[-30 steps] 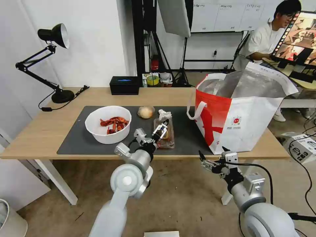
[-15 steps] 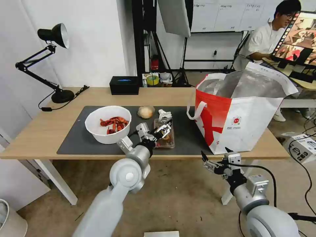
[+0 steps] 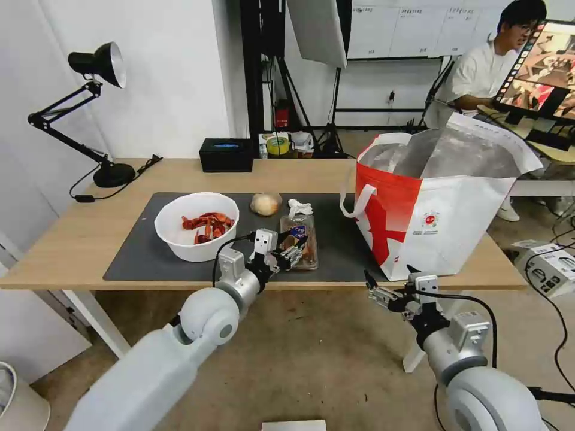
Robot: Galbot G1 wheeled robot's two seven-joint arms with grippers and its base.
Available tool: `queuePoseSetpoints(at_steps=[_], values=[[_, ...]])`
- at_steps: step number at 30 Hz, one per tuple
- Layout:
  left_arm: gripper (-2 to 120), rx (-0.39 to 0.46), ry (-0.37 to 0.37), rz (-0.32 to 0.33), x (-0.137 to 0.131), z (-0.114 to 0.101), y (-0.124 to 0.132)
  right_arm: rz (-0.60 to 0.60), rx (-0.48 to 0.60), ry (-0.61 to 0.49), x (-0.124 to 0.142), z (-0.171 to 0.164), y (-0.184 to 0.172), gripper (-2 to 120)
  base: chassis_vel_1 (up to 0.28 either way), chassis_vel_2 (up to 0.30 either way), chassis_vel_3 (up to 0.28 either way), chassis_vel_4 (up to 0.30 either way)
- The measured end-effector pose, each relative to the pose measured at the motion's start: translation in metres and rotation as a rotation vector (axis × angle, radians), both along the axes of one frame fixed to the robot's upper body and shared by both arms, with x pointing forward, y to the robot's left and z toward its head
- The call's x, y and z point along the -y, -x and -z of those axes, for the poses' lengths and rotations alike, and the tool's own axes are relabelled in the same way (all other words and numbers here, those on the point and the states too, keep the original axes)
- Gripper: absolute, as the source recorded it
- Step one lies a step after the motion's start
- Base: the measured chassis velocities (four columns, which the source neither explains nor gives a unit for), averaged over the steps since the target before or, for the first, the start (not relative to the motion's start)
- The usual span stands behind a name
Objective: Pick up the trash from the table and place it into the takeout bag.
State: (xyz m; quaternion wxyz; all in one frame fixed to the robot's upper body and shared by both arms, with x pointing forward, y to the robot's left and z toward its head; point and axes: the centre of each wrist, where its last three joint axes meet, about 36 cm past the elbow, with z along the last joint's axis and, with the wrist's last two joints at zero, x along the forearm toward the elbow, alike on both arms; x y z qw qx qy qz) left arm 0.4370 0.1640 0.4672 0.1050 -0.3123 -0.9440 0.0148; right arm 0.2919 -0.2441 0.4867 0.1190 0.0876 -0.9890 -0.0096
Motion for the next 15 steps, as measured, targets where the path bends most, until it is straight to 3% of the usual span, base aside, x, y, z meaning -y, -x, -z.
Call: queuePoseSetpoints(at_steps=[9,15], values=[[0,-0.024,-0.069,0.027,-0.003,0.02,-0.011,-0.041,0.018,-0.198,-0.001,-0.001,-0.013,100,0.0,0.0,0.0,0.0],[0,-0.034,-0.081,0.042,0.003,0.028,-0.016,-0.049,0.013,-0.374,-0.001,-0.006,-0.03,100,0.0,0.0,0.0,0.0]])
